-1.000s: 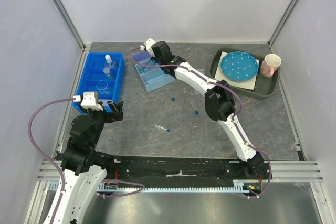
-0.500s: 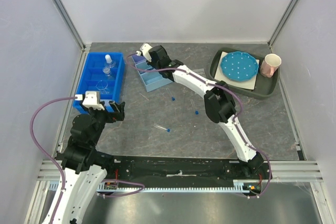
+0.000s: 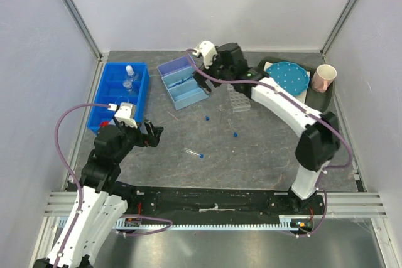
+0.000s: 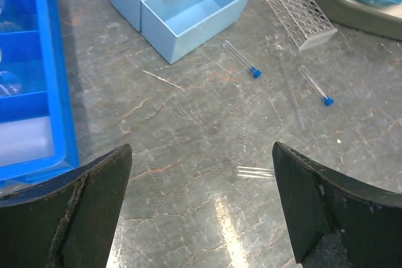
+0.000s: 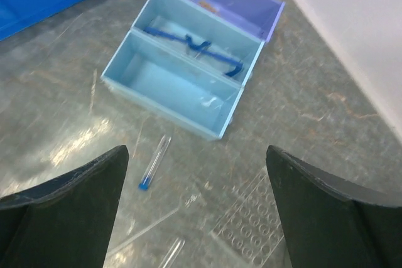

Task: Organize the chemistry lab equipment

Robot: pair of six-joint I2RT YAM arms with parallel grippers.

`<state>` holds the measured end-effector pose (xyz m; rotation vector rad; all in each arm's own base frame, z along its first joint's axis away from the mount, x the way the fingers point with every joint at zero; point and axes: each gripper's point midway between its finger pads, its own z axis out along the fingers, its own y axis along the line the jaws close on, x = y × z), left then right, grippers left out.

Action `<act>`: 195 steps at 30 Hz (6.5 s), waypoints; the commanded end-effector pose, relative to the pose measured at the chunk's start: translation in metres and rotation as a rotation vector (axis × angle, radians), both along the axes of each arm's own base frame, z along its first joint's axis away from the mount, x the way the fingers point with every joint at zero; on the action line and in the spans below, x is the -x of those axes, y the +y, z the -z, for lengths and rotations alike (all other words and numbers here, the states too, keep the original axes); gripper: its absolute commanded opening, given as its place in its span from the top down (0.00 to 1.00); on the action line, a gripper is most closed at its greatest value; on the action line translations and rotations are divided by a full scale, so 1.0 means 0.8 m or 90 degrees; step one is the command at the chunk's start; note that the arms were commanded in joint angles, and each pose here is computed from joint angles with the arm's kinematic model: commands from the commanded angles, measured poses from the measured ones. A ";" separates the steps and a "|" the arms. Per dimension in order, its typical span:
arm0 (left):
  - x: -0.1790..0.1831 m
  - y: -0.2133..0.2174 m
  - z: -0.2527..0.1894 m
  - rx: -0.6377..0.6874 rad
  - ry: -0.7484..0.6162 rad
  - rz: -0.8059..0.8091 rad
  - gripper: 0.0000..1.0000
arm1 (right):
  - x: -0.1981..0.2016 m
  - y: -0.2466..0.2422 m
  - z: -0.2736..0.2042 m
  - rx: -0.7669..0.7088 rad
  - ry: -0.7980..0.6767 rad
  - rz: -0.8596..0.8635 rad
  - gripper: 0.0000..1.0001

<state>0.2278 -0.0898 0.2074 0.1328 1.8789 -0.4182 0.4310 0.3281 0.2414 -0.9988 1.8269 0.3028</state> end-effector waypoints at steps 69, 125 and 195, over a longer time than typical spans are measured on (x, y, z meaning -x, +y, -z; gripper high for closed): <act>-0.155 -0.324 0.199 -0.207 0.415 0.116 0.43 | 0.152 -0.222 0.048 -0.217 0.186 -0.034 0.02; -0.145 -0.304 0.118 -0.259 0.309 0.166 0.92 | 0.149 -0.228 0.052 -0.198 0.174 -0.025 0.02; -0.325 -0.156 0.105 -0.491 0.249 0.225 0.64 | 0.140 -0.245 0.063 -0.203 0.190 0.002 0.02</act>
